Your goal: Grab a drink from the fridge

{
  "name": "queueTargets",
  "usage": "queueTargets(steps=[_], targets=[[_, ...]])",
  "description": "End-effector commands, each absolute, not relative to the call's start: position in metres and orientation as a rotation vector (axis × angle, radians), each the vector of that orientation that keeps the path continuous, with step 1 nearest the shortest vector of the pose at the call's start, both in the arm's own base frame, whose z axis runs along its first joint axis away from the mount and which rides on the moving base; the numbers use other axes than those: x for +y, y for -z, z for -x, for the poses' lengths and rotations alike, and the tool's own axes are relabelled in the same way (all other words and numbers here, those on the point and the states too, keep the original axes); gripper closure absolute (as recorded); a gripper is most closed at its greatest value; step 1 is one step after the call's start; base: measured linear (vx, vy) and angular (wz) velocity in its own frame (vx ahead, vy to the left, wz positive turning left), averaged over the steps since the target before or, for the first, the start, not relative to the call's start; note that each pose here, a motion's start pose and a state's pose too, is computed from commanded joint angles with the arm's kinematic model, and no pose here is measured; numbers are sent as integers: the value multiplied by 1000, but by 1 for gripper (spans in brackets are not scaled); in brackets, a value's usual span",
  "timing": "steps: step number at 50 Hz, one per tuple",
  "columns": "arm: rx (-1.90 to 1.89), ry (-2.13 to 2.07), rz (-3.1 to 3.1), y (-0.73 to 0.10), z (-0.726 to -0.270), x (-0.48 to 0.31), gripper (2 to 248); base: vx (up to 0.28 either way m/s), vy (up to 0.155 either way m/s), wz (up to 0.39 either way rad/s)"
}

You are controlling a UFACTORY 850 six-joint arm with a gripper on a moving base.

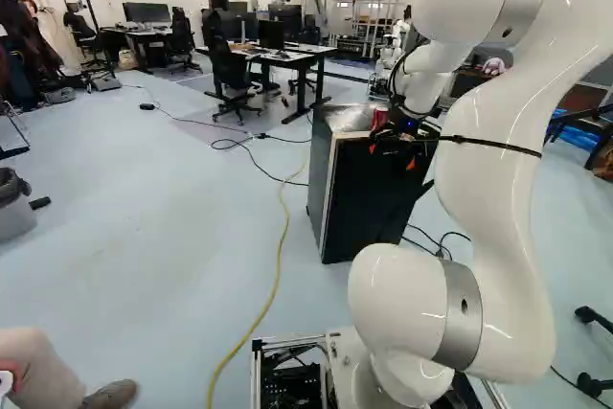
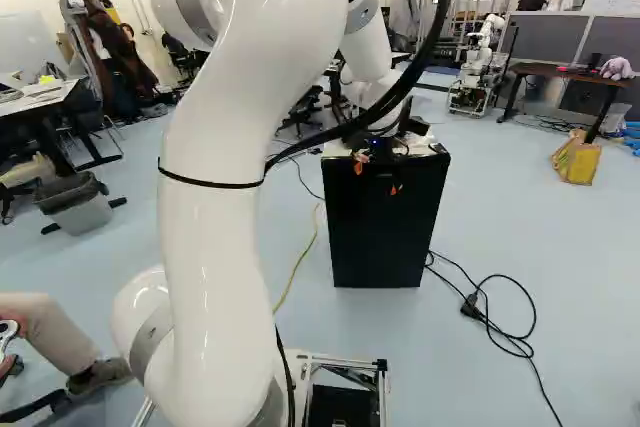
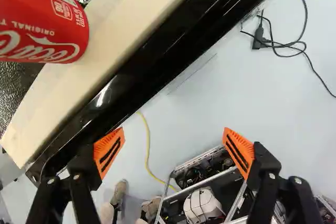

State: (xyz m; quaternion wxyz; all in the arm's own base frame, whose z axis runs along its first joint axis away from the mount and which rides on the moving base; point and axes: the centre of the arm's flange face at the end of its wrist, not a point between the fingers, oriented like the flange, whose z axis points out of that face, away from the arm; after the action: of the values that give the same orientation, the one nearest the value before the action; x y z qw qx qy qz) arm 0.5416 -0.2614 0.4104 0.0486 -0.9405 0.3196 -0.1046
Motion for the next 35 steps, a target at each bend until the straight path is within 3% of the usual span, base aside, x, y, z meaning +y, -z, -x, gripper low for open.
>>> queueTargets(steps=[35], targets=[[987, 366, 2869, -411, -539, -264, 3, 0, 0, 0]])
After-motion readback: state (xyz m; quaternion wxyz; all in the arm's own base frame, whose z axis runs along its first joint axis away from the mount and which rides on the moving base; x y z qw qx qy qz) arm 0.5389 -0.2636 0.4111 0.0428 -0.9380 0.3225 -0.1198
